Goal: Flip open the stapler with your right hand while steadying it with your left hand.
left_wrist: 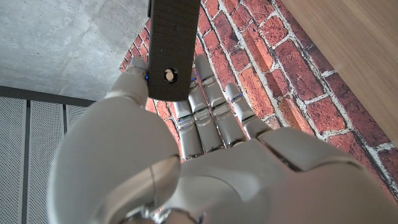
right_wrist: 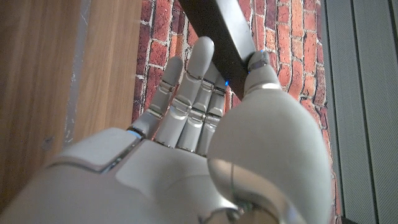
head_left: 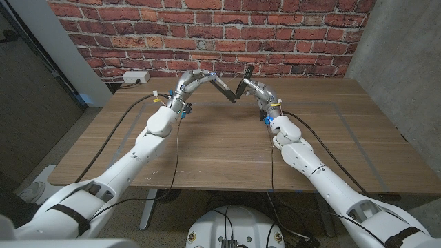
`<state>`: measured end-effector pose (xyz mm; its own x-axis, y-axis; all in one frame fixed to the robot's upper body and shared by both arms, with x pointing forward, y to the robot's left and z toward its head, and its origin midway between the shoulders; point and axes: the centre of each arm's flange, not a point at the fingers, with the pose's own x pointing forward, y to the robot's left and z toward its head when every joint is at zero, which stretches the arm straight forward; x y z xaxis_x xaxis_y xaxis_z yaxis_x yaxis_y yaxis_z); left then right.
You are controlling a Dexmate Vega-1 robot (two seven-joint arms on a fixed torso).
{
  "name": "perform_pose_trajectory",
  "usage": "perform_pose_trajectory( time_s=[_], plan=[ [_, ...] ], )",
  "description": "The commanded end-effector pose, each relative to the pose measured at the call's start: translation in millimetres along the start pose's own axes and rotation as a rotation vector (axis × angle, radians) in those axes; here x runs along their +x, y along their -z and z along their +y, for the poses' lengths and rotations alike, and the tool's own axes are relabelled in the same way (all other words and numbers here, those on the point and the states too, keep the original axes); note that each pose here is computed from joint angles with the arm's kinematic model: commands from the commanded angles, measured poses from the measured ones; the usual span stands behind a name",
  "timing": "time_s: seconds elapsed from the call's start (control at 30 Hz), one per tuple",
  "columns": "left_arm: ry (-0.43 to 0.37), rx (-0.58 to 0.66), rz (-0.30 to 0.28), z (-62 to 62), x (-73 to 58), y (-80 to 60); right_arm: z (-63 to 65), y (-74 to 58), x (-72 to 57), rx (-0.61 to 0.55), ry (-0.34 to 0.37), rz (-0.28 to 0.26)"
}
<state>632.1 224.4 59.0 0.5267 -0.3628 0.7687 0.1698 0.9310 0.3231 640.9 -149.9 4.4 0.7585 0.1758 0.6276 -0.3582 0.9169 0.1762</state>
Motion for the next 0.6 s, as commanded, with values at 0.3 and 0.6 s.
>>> perform_pose_trajectory(
  time_s=[0.3, 0.6],
  plan=[
    [-0.057, 0.016, -0.048, -10.6, 0.6, -11.1, -19.1, 12.6, -13.4, 0.297, 0.250, -0.092],
    [-0.079, 0.023, -0.063, -16.3, -0.9, -15.4, -23.4, 15.3, -22.4, 0.370, 0.321, -0.109]
  ],
)
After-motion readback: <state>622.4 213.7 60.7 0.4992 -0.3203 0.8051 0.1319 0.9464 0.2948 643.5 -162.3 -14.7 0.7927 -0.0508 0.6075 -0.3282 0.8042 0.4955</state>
